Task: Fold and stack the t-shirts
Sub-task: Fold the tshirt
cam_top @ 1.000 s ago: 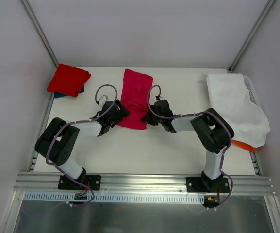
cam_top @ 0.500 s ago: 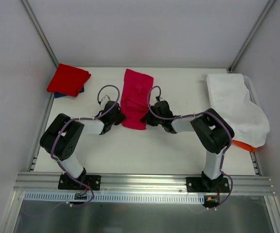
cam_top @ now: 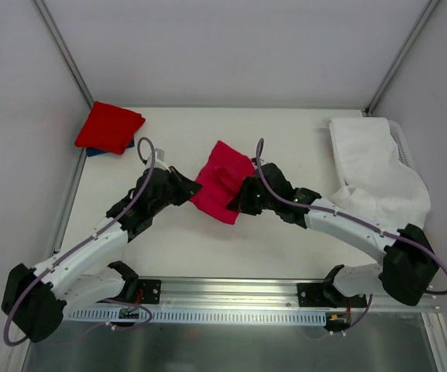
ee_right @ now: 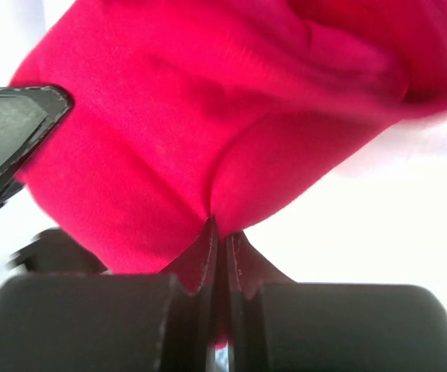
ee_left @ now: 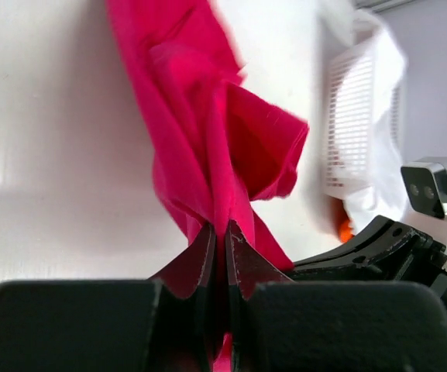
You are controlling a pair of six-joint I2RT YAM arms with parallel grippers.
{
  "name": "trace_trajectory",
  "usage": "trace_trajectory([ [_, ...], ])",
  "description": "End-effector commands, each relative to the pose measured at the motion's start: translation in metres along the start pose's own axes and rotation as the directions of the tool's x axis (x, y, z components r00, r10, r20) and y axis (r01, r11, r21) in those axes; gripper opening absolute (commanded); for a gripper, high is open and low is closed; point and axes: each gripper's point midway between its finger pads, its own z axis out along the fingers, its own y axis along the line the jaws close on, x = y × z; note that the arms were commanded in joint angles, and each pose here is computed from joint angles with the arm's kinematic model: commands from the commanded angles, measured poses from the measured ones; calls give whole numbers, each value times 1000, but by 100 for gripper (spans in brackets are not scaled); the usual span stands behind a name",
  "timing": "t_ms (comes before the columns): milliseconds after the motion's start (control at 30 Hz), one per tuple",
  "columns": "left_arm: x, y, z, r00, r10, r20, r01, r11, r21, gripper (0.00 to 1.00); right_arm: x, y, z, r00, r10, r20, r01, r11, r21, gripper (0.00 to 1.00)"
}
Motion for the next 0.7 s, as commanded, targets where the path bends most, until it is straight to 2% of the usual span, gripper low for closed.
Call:
trace_trajectory([
  [0, -22, -20, -33, 998, -10, 62, 7, 999, 35, 0, 13, -8, -37, 998, 28, -48, -24, 996, 87, 0],
  [167, -34, -39, -53, 996, -4, 85, -4, 996, 90, 0, 17, 7, -55, 997, 59, -57, -57, 998, 36, 1],
  [367, -39, -49, -59, 996, -1, 93, -10, 994, 113, 0, 26, 9, -52, 992, 84, -97, -82, 996, 18, 1],
  [667, -49, -67, -62, 994, 17, 107, -32, 990, 140, 2, 61, 41, -44, 941, 178, -288, -215, 971, -104, 1],
])
